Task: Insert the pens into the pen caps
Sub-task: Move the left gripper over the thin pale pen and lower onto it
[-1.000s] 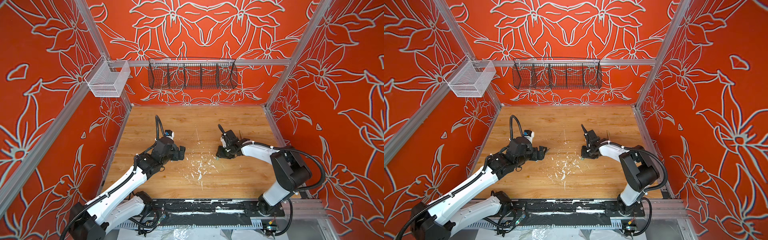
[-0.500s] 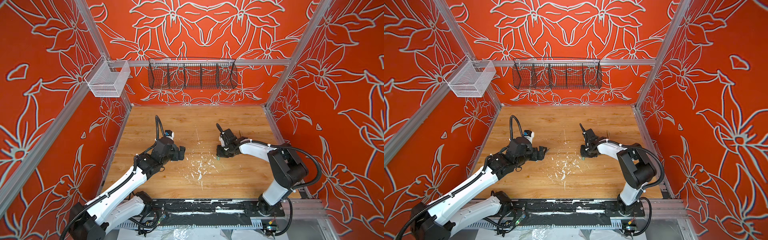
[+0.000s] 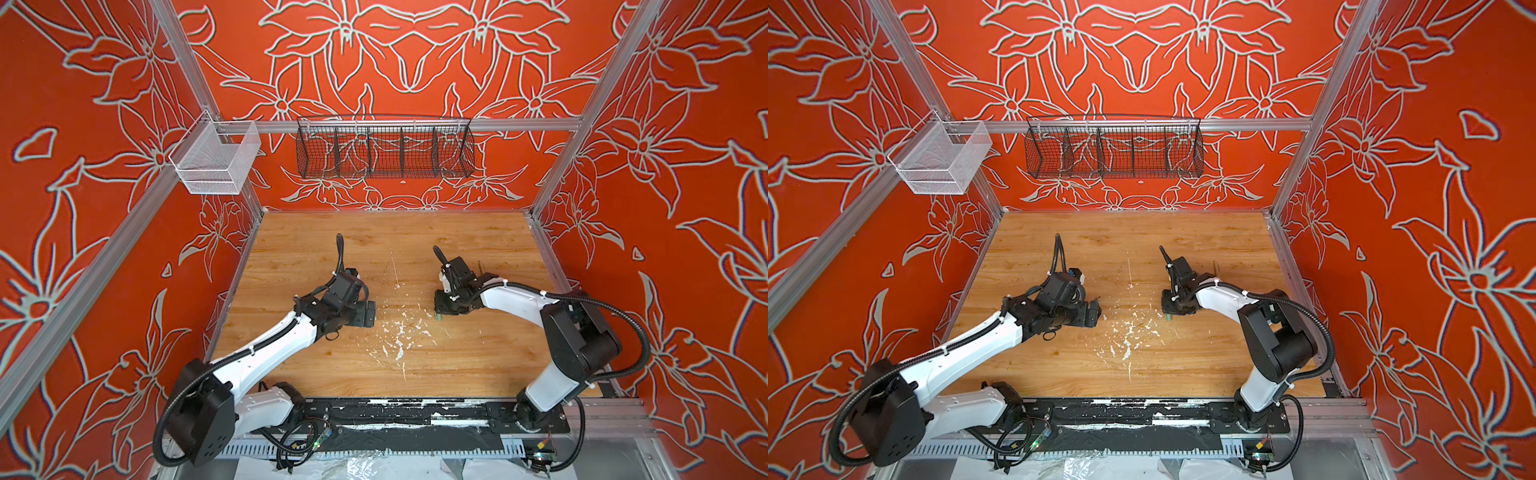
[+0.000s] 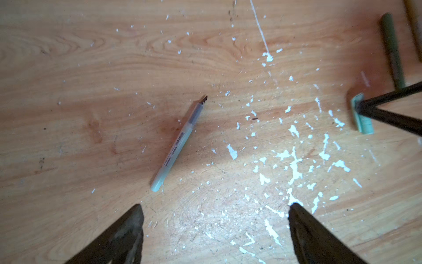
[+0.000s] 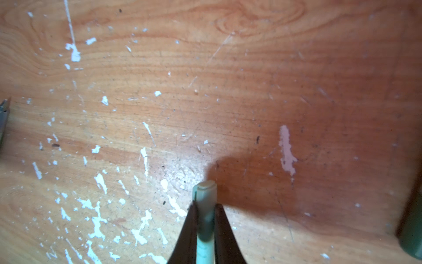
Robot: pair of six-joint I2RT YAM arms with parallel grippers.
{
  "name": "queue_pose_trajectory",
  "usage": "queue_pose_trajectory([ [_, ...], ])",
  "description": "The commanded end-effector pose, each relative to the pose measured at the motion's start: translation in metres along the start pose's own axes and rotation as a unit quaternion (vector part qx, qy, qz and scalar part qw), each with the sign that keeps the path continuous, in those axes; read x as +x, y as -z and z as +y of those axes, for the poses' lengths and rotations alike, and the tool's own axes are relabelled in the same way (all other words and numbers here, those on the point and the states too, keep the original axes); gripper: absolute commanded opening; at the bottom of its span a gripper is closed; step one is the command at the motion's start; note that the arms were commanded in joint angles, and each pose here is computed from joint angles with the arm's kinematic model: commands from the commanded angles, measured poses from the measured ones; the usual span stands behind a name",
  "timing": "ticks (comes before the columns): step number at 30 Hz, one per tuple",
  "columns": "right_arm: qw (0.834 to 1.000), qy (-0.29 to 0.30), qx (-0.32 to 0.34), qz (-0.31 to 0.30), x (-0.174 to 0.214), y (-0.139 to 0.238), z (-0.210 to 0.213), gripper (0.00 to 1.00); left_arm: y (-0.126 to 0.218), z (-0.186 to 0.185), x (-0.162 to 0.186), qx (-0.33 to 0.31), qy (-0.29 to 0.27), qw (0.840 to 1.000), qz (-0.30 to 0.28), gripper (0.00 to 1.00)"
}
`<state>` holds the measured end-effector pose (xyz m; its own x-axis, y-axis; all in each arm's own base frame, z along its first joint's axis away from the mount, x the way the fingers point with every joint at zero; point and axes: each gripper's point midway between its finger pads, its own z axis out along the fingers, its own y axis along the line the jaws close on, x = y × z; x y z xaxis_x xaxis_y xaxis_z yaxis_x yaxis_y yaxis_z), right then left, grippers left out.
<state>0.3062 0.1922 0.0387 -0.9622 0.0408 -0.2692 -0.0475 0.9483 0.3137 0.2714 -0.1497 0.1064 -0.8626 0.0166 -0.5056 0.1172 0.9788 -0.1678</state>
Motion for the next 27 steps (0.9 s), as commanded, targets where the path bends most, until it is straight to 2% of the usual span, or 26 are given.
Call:
queue_pose_trajectory([
  [1,1.0,0.009,-0.009,-0.014,-0.008,0.014,0.008,0.08,-0.004,0.003,0.003,-0.018,0.003,0.999,0.027,0.97],
  [6,1.0,0.01,-0.018,-0.019,-0.006,0.02,0.01,0.08,-0.023,0.013,0.006,-0.041,0.008,0.996,0.074,0.97],
  [12,0.999,0.011,-0.026,-0.021,-0.002,0.023,0.011,0.08,-0.044,0.02,0.009,-0.027,0.027,0.991,0.131,0.99],
  [19,0.999,0.012,-0.026,-0.019,0.002,0.024,0.009,0.07,-0.066,0.019,0.025,-0.025,0.017,0.981,0.19,0.88],
  [23,0.999,0.009,-0.029,-0.023,0.002,0.025,0.009,0.07,-0.071,0.023,0.029,-0.033,0.016,0.979,0.2,0.85],
  [27,0.999,0.008,-0.03,-0.026,0.003,0.025,0.009,0.07,-0.073,0.009,0.034,0.013,0.024,0.976,0.215,0.74],
])
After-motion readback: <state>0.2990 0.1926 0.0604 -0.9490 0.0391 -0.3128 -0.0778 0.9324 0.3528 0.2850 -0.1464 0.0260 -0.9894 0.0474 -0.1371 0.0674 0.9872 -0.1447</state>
